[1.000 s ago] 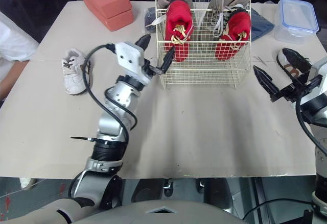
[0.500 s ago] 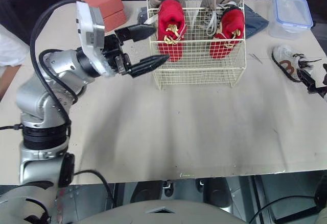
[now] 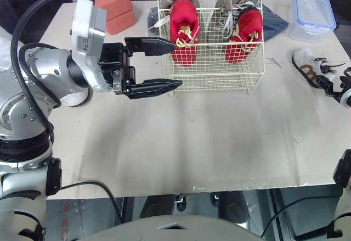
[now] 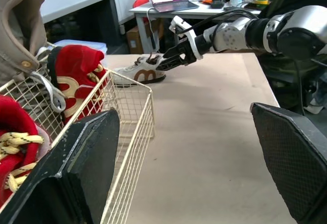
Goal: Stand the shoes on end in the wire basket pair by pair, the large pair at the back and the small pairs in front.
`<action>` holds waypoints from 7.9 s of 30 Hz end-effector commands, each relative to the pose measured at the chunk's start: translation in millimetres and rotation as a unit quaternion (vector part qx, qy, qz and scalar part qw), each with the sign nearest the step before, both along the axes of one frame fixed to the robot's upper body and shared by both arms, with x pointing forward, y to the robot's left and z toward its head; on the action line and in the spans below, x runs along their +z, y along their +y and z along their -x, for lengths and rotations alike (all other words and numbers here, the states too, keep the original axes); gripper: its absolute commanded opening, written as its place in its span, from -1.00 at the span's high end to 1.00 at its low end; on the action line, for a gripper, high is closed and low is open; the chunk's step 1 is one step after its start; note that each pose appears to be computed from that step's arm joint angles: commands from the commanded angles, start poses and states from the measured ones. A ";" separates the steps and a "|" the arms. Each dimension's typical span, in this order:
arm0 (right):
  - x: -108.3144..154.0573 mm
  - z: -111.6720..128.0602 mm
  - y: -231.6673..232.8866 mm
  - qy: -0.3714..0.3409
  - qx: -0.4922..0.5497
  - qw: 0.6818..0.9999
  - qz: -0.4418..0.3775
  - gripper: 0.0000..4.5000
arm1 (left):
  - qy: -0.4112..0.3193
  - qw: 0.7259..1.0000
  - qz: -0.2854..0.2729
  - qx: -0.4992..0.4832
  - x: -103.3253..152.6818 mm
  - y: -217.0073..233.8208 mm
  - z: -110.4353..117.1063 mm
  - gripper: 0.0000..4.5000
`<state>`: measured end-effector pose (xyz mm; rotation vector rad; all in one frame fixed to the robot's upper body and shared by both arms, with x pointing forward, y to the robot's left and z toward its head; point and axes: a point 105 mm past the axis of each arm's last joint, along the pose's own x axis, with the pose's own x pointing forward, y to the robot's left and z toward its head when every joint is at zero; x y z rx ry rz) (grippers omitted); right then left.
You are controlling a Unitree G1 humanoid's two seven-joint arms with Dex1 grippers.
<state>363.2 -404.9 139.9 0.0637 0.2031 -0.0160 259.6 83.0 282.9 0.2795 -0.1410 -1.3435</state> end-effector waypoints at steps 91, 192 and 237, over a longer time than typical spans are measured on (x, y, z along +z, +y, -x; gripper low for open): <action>89.5 120.3 296.2 -0.127 0.551 0.823 -0.047 -1.00 | 0.061 0.995 0.023 0.076 -65.1 -4.2 -35.8 0.79; 58.0 144.0 301.4 -0.218 0.548 0.804 0.074 -0.99 | 0.071 0.785 0.087 0.609 -45.7 304.0 -98.9 -1.00; 59.1 135.7 313.9 -0.256 0.536 0.800 0.081 -1.00 | 0.249 0.711 -0.003 0.657 -89.7 336.6 -98.4 0.95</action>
